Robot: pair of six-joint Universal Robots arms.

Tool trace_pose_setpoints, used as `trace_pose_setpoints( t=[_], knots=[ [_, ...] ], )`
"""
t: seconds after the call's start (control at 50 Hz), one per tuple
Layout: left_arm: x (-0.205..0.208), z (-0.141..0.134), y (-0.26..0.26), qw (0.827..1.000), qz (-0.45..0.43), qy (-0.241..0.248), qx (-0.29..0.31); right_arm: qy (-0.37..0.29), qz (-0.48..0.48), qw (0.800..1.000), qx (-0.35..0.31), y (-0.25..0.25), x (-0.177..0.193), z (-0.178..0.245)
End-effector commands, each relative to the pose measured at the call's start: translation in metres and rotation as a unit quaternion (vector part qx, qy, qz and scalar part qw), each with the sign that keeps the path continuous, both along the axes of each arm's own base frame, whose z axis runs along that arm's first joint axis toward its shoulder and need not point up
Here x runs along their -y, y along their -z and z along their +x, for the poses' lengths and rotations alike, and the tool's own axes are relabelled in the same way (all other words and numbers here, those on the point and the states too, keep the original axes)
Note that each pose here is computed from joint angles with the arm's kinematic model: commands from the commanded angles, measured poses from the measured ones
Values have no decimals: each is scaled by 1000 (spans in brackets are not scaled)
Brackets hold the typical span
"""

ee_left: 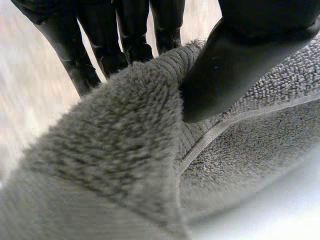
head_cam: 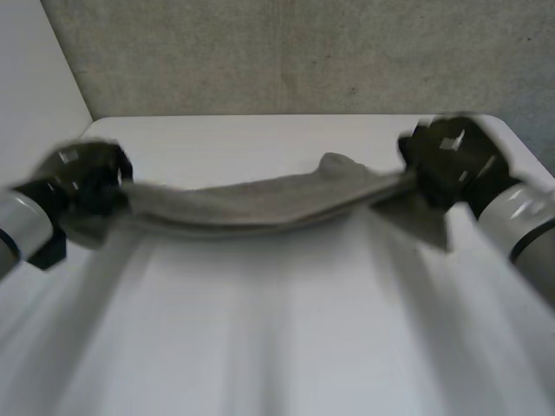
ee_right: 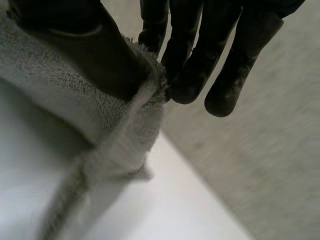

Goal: Fold the towel.

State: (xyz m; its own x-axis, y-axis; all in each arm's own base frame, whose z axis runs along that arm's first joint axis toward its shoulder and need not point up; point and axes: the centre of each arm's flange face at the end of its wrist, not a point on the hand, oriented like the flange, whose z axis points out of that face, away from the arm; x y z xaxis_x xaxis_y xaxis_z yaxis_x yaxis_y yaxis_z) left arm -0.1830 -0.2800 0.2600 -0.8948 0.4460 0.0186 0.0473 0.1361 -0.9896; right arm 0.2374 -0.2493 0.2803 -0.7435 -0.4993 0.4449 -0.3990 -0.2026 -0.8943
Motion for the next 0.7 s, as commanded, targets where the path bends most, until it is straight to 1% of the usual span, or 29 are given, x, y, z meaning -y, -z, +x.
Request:
trace_pose_setpoints(
  t=[0.02, 0.04, 0.08, 0.1, 0.14, 0.2, 0.24, 0.26, 0.28, 0.3, 0.32, 0.34, 0.36, 0.38, 0.4, 0.42, 0.44, 0.46, 0.48, 0.5, 0.52, 0.54, 0.56, 0.58, 0.6, 0.62, 0.64, 0.66, 0.7],
  knots=[
    [-48, -5, -101, 993, -103, 14, -59, 3, -56, 998, 12, -101, -31, -13],
    [-59, -4, -116, 991, -117, 15, -61, 3, -56, 998, 12, -101, -31, -13],
    [-66, -3, -128, 990, -125, 16, -62, 2, -80, 997, 7, -129, -43, -17],
    [-72, -3, -136, 990, -128, 16, -62, 2, -80, 997, 7, -130, -43, -17],
    [-74, -2, -139, 990, -123, 15, -62, 7, -92, 996, -3, -144, -47, -20],
    [-70, -1, -137, 992, -110, 9, -60, 7, -94, 996, -11, -148, -50, -21],
    [-61, 0, -131, 994, -95, 6, -59, 6, -88, 995, -38, -142, -44, -19],
    [-50, 0, -121, 995, -76, 3, -58, 6, -88, 995, -38, -142, -44, -19],
    [-50, 0, -121, 995, -76, 3, -58, 5, -78, 995, -57, -132, -33, -16],
    [-37, 0, -110, 997, -52, 0, -56, 9, -63, 995, -78, -120, -19, -14],
    [-24, 1, -99, 998, -31, -4, -54, 9, -63, 995, -78, -120, -19, -14],
    [-24, 1, -99, 998, -31, -4, -54, 9, -59, 994, -93, -113, -8, -10],
    [-11, 0, -91, 998, -15, -5, -53, 4, -55, 993, -104, -106, 3, -4],
    [3, 0, -83, 999, -1, -6, -52, 4, -55, 993, -104, -106, 3, -4],
    [3, 0, -83, 999, -1, -6, -52, 6, -51, 993, -106, -101, 15, -1],
    [18, -1, -74, 999, 12, -8, -51, 6, -51, 993, -106, -101, 15, -1],
    [18, -1, -74, 999, 12, -8, -51, 10, -53, 993, -106, -99, 27, 4],
    [33, -3, -68, 999, 19, -9, -50, 16, -56, 993, -105, -98, 40, 9],
    [47, -6, -63, 999, 22, -7, -50, 16, -56, 993, -105, -98, 40, 9],
    [48, -6, -63, 999, 22, -7, -50, 21, -64, 992, -102, -95, 52, 17],
    [62, -7, -62, 998, 20, -8, -52, 26, -77, 992, -99, -92, 64, 28],
    [76, -10, -59, 998, 15, -5, -53, 26, -77, 992, -98, -92, 64, 28],
    [76, -10, -59, 998, 15, -5, -53, 34, -94, 991, -93, -91, 74, 39],
    [89, -13, -61, 998, 6, -3, -56, 34, -95, 991, -92, -91, 74, 39],
    [100, -16, -64, 998, -8, -2, -59, 43, -114, 989, -83, -89, 86, 49],
    [100, -16, -64, 998, -8, -2, -59, 60, -138, 986, -73, -92, 98, 54],
    [111, -19, -69, 998, -28, -7, -61, 60, -138, 986, -73, -92, 98, 54],
    [111, -19, -69, 998, -29, -7, -61, 75, -158, 983, -60, -94, 109, 57],
    [125, -22, -89, 994, -75, -31, -73, 87, -179, 979, -46, -100, 116, 59]
  ],
)
